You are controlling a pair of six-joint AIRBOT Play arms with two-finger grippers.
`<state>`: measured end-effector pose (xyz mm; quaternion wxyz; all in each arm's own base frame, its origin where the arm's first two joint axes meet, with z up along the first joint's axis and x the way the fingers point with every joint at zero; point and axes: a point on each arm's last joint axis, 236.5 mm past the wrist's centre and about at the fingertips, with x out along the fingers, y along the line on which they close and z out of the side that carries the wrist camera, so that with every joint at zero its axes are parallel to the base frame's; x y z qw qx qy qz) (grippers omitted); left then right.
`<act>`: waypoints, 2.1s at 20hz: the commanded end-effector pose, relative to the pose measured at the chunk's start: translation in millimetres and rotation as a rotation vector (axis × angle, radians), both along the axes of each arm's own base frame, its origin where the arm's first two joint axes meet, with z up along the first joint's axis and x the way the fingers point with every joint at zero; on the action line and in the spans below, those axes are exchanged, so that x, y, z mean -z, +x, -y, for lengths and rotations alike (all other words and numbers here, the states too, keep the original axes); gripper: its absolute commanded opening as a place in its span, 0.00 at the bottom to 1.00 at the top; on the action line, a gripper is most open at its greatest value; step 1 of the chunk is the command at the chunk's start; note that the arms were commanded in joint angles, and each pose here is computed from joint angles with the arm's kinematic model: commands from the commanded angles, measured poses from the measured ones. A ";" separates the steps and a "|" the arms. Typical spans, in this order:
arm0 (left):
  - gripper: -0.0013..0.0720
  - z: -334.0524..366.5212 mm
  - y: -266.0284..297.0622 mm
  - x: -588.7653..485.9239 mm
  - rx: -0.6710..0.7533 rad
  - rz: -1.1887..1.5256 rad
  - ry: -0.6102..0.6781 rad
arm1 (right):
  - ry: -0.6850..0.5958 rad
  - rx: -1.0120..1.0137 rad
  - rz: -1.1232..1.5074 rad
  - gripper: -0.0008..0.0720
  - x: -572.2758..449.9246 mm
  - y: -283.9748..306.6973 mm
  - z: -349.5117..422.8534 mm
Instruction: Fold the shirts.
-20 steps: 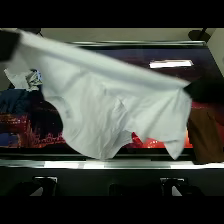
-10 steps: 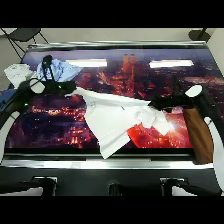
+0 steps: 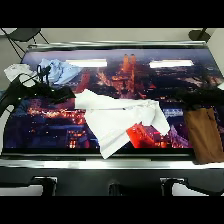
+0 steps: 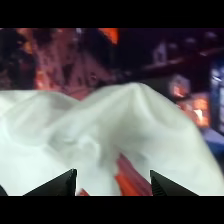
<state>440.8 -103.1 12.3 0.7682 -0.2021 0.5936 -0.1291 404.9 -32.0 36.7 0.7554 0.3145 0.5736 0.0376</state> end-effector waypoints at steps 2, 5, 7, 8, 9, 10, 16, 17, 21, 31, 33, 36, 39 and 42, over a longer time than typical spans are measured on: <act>0.94 10.6 -94.5 44.2 0.100 -0.266 -0.042 | -0.003 0.013 -0.363 0.78 49.2 -99.0 28.5; 0.94 67.6 -142.2 71.1 0.123 -0.305 -0.189 | 0.045 -0.056 -0.421 0.79 89.7 -122.1 -6.6; 0.94 99.3 -162.0 82.4 0.135 -0.327 -0.253 | 0.032 -0.082 -0.415 0.88 104.4 -125.2 -16.4; 0.94 113.7 -168.8 86.8 0.137 -0.333 -0.270 | 0.023 -0.085 -0.408 0.89 108.2 -123.9 -19.0; 0.94 127.8 -173.4 89.1 0.141 -0.331 -0.284 | 0.016 -0.094 -0.396 0.92 109.8 -121.7 -20.4; 0.94 140.4 -175.8 89.8 0.152 -0.322 -0.294 | 0.008 -0.094 -0.380 0.93 110.8 -118.2 -19.5; 0.93 193.2 -184.4 100.2 0.123 -0.355 -0.376 | 0.048 -0.052 -0.312 0.93 117.4 -99.9 -26.8; 0.85 195.7 -184.1 101.8 0.122 -0.346 -0.370 | 0.066 -0.043 -0.304 0.93 121.7 -97.0 -30.2; 0.30 194.7 -172.6 105.9 0.080 -0.311 -0.354 | 0.099 0.006 -0.292 0.85 138.4 -83.6 -32.5; 0.04 114.2 -78.9 -57.4 0.126 0.299 -0.208 | -0.094 0.022 0.286 0.07 -44.3 9.5 -0.2; 0.04 62.2 -55.7 -179.2 0.027 0.609 -0.158 | -0.236 0.128 0.672 0.07 -189.1 27.1 18.9; 0.05 -19.9 -86.4 -376.2 -0.192 1.088 -0.113 | -0.477 0.284 1.203 0.07 -394.6 -33.5 31.9; 0.05 -59.9 -152.3 -485.1 -0.336 1.377 -0.088 | -0.542 0.454 1.397 0.07 -481.4 -120.8 31.0; 0.05 -46.6 -199.4 -526.5 -0.320 1.484 -0.157 | -0.476 0.474 1.430 0.07 -494.0 -159.9 11.5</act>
